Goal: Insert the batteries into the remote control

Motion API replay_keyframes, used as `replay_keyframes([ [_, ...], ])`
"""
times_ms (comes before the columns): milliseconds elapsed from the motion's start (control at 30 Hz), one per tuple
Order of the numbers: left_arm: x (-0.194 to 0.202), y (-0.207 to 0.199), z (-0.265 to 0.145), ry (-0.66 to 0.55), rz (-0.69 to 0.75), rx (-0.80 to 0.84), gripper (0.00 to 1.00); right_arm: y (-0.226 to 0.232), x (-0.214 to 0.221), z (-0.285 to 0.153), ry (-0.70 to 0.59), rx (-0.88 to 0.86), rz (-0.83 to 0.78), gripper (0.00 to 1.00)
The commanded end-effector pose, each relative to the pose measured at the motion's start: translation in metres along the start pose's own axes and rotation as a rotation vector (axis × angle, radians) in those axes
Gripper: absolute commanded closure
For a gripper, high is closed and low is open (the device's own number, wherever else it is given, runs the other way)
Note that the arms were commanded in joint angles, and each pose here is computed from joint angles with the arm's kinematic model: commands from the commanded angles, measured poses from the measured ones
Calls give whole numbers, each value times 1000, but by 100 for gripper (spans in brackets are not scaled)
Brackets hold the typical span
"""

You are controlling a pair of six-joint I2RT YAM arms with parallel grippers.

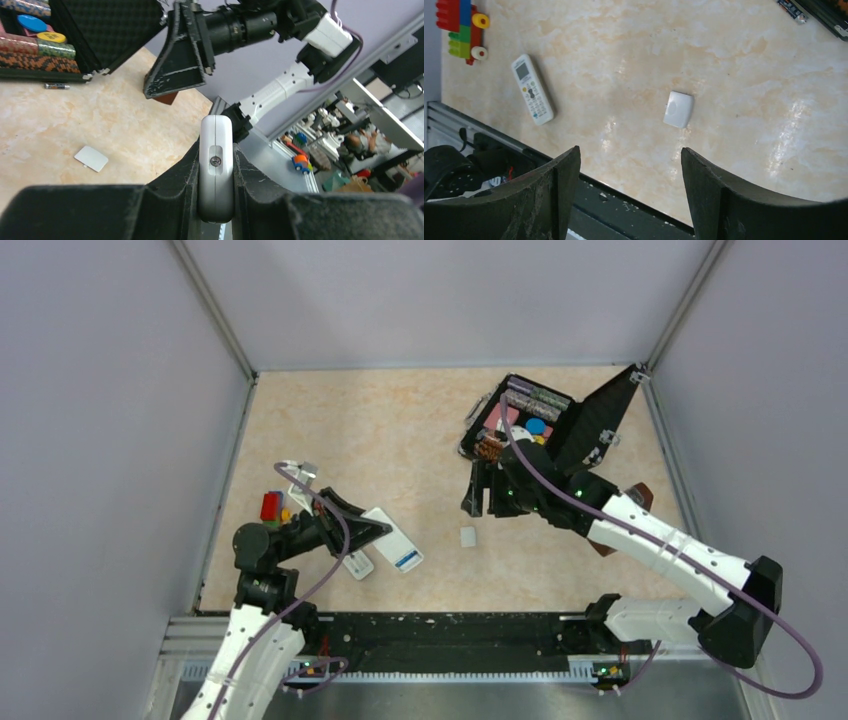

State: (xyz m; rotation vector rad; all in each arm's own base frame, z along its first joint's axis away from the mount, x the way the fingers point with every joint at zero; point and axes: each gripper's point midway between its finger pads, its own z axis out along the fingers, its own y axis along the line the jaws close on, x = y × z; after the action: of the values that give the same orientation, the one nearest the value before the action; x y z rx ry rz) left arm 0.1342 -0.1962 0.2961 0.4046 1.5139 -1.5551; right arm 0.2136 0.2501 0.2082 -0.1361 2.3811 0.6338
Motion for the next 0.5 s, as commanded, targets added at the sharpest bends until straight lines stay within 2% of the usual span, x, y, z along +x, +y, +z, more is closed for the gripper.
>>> replay_keyframes([
  [0, -1, -31, -3, 67, 146, 113, 100, -15, 0, 6, -9, 60, -38, 28],
  [267, -3, -31, -3, 66, 148, 112, 100, -12, 5, 12, 5, 45, -13, 28],
  [467, -29, 13, 4, -80, 5, -145, 100, -14, 2, 18, -6, 58, 29, 29],
])
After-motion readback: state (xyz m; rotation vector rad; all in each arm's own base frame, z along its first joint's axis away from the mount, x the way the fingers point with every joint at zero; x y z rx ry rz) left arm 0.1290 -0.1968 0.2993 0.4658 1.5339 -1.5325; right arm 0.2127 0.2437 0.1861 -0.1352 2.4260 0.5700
